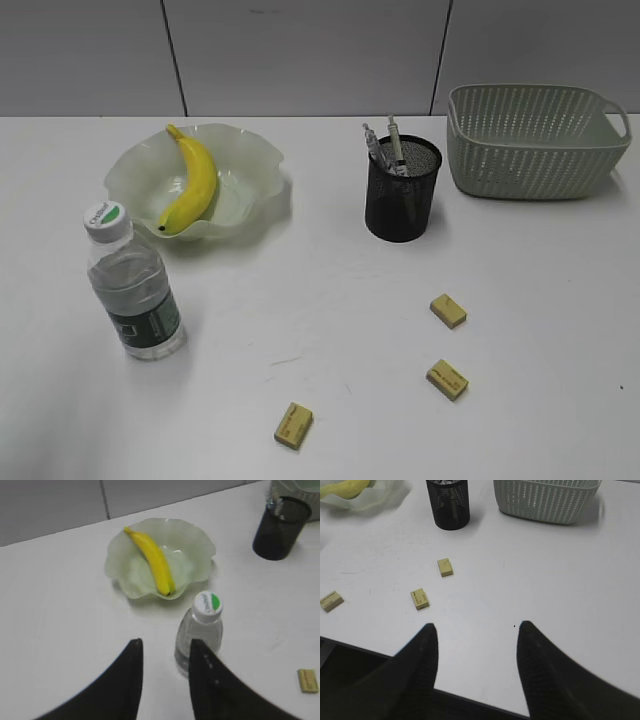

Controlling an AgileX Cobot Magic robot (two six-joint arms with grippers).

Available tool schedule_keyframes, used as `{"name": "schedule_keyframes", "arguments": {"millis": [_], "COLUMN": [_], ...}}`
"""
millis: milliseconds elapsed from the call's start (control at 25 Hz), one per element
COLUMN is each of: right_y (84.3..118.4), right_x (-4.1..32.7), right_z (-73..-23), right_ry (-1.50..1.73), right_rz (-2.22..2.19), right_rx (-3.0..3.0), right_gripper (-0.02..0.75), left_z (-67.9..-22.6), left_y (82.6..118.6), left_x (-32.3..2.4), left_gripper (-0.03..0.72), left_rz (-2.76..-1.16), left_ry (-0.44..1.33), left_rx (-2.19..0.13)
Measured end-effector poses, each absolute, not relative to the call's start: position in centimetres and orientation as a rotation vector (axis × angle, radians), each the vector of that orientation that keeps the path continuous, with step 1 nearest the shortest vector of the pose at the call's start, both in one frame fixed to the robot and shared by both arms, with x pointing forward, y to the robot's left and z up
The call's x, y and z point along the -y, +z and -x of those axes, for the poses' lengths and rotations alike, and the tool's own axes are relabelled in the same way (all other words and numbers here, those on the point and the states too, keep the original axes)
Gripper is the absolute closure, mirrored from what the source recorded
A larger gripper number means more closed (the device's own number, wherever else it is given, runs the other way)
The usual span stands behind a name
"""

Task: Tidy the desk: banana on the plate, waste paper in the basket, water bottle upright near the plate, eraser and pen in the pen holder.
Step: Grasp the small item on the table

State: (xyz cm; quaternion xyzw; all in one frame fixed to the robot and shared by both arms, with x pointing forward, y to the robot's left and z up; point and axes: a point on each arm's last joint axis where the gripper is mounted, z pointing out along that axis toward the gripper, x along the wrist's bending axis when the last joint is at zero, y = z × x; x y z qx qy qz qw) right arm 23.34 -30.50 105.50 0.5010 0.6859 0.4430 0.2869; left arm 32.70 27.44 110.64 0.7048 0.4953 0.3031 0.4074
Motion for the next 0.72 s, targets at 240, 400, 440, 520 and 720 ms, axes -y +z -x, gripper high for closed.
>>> {"name": "schedule_keyframes", "arguments": {"millis": [240,400,440,520,720], "right_y": [105.6,105.6,105.6,105.6,105.6], "right_x": [30.4,30.4,30.4,30.4,30.4], "right_z": [-23.4,-23.4,-23.4,-23.4,-23.4], "right_ry": [1.208,1.209,1.209,1.209,1.209], "right_rz": [-1.340,-1.340,-1.340,-1.340,-1.340], "right_rx": [-1.818,-1.817,-1.817,-1.817,-1.817], "right_gripper": [0.356,0.386,0.391,0.402,0.416], "left_z": [-42.3,-43.7,-43.6,-42.8,-42.1], "left_y": [110.8,107.9,106.6,102.4,94.3], "left_x": [-20.6,-10.7,-8.8,-5.3,-2.0], "left_gripper": [0.451,0.444,0.426,0.359,0.153], "left_rz": [-2.057,-2.252,-2.319,-2.504,-2.710], "left_ry": [0.460,0.220,0.185,0.113,0.010], "left_rx": [-1.068,-0.983,-1.019,-1.068,-1.183]}}
